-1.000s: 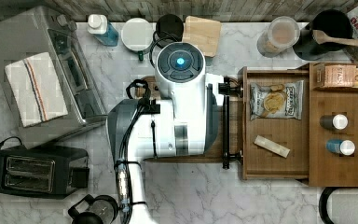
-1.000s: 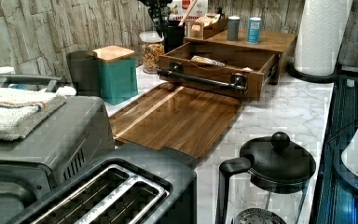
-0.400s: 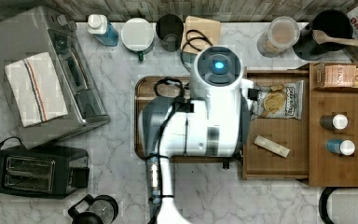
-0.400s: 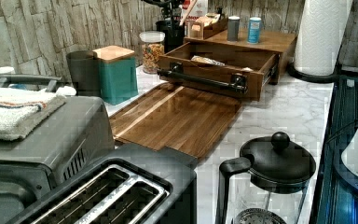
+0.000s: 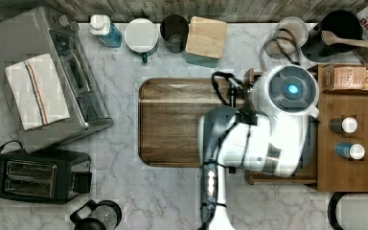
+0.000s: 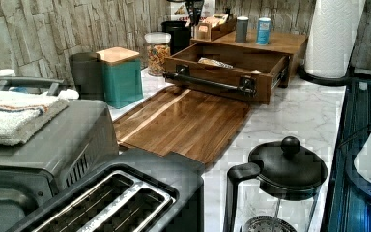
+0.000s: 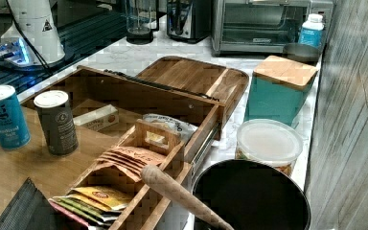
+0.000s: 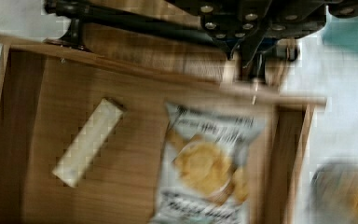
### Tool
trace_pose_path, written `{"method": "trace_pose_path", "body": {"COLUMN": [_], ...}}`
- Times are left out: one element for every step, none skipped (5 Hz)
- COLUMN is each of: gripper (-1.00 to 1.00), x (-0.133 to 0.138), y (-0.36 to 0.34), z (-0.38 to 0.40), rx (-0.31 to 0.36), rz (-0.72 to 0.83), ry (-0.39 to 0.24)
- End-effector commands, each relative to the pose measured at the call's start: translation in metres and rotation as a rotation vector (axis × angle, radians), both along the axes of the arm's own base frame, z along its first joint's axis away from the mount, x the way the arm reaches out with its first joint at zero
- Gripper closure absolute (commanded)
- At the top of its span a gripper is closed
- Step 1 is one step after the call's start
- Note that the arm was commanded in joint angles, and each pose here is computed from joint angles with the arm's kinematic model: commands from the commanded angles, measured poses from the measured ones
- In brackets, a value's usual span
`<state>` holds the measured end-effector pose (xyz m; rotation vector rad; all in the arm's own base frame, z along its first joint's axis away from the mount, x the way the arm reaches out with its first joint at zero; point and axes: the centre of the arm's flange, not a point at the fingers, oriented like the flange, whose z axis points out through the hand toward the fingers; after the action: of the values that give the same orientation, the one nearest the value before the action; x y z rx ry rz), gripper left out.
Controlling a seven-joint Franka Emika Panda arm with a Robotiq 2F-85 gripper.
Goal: Pick up the butter.
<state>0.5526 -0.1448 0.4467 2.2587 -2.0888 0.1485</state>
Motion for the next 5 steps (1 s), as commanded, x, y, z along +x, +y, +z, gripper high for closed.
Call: {"method": "trace_pose_path", "body": {"gripper": [-1.00,-1.00,-1.00,-1.00,-1.00], "x": [-0.071,-0.078,-0.079,-0.089,-0.114], "y": [-0.083,-0.092,-0.113,-0.149,-0.168], "z": [-0.013,-0.034,-0.063,-0.090,-0.117], "rx": [0.071,0.059,0.122,0.207,0.183], "rz": [-0.437,-0.475,-0.524,-0.577,-0.603], "ry": [0.008,-0.037,-0.022,-0.020,-0.024]}}
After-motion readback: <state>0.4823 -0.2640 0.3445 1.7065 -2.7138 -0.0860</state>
